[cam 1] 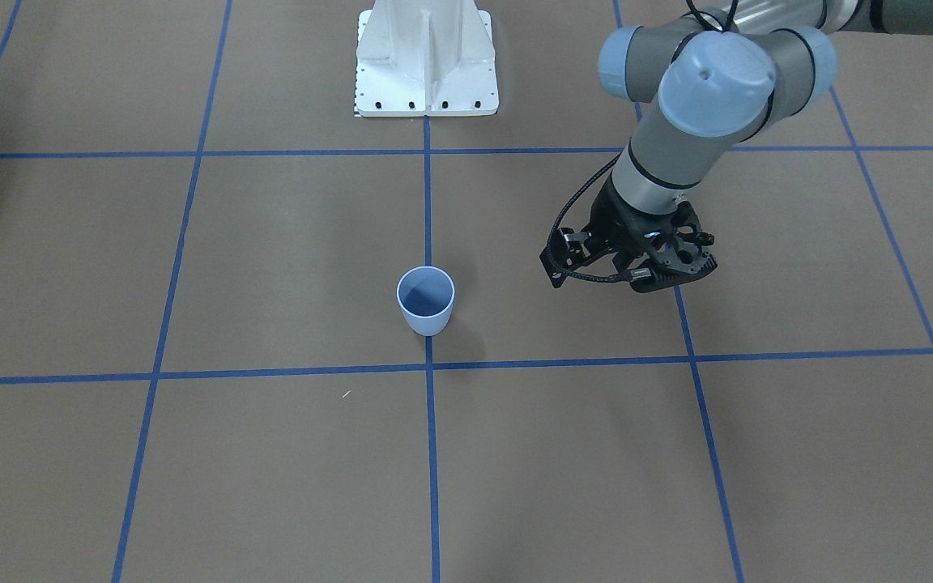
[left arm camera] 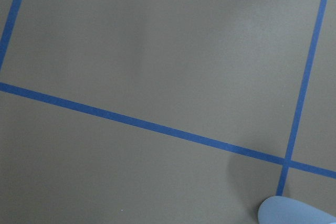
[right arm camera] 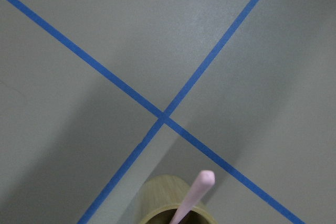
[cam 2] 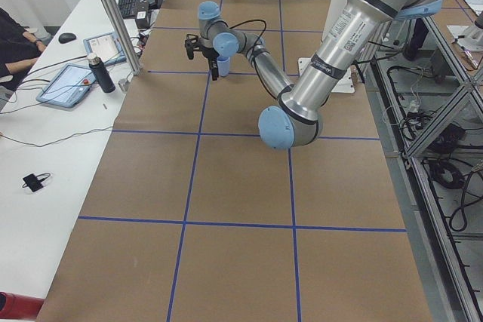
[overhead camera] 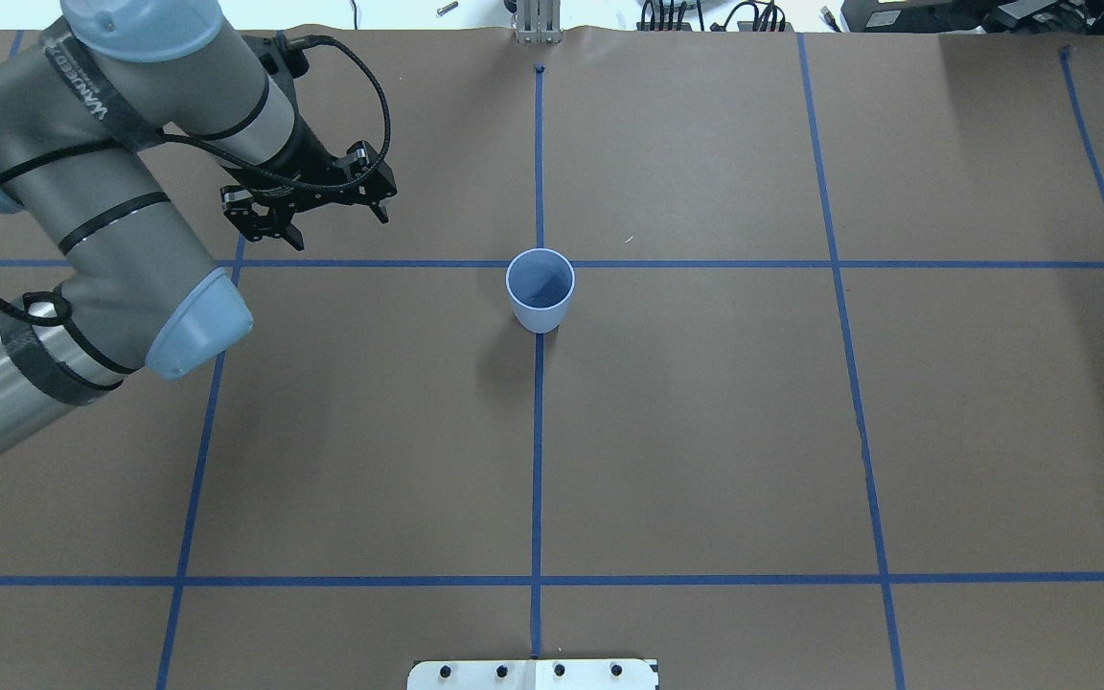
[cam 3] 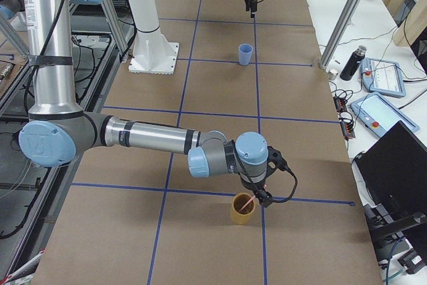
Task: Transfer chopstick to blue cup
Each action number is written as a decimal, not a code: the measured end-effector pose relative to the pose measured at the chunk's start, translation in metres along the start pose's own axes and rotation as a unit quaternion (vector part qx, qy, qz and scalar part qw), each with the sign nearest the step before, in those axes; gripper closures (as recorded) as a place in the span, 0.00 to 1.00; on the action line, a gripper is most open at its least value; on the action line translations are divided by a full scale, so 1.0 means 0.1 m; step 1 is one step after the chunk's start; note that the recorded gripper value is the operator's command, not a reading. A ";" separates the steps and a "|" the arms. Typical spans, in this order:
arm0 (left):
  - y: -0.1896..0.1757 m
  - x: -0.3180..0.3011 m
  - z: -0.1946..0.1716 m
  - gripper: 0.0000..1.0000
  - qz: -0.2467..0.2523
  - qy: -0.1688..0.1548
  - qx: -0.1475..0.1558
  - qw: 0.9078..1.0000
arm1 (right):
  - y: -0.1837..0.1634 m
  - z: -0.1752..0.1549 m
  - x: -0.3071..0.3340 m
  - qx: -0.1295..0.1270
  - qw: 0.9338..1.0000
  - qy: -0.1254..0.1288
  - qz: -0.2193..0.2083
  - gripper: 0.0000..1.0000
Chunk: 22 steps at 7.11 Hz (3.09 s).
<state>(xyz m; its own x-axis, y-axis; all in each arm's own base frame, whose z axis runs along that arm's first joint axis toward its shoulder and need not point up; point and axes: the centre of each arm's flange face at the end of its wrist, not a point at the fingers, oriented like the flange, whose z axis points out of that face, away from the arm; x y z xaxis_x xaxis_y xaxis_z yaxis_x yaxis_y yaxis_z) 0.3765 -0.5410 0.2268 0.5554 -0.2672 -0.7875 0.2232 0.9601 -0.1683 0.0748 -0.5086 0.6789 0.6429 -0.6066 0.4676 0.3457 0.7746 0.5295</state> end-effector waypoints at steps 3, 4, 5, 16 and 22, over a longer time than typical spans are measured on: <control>-0.03 -0.21 -0.04 0.02 -0.007 -0.004 0.004 1.000 | -0.05 0.02 0.01 0.025 1.000 -0.008 -0.016 0.59; -0.04 -0.23 -0.04 0.02 -0.008 -0.004 0.005 1.000 | -0.07 0.01 0.00 0.028 0.999 -0.010 -0.018 0.66; -0.04 -0.24 -0.03 0.02 -0.009 -0.005 0.005 1.000 | -0.10 0.00 0.00 0.030 0.999 -0.011 -0.019 0.72; 0.03 -0.21 -0.09 0.02 -0.009 -0.008 0.002 1.000 | -0.01 -0.50 0.20 0.086 0.996 -0.021 0.017 1.00; 0.03 -0.23 -0.06 0.02 -0.011 -0.011 0.000 1.000 | -0.34 -1.90 0.12 0.168 0.981 0.036 0.094 1.00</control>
<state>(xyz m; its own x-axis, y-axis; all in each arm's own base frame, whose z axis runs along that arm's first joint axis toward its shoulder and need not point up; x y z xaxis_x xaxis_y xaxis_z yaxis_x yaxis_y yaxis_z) 0.3592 -0.5314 0.2405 0.5676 -0.2903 -0.7704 0.2362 0.9538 -0.1854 0.2006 -0.5078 0.5321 0.7241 -0.4358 0.5346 -0.0205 0.7612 0.6482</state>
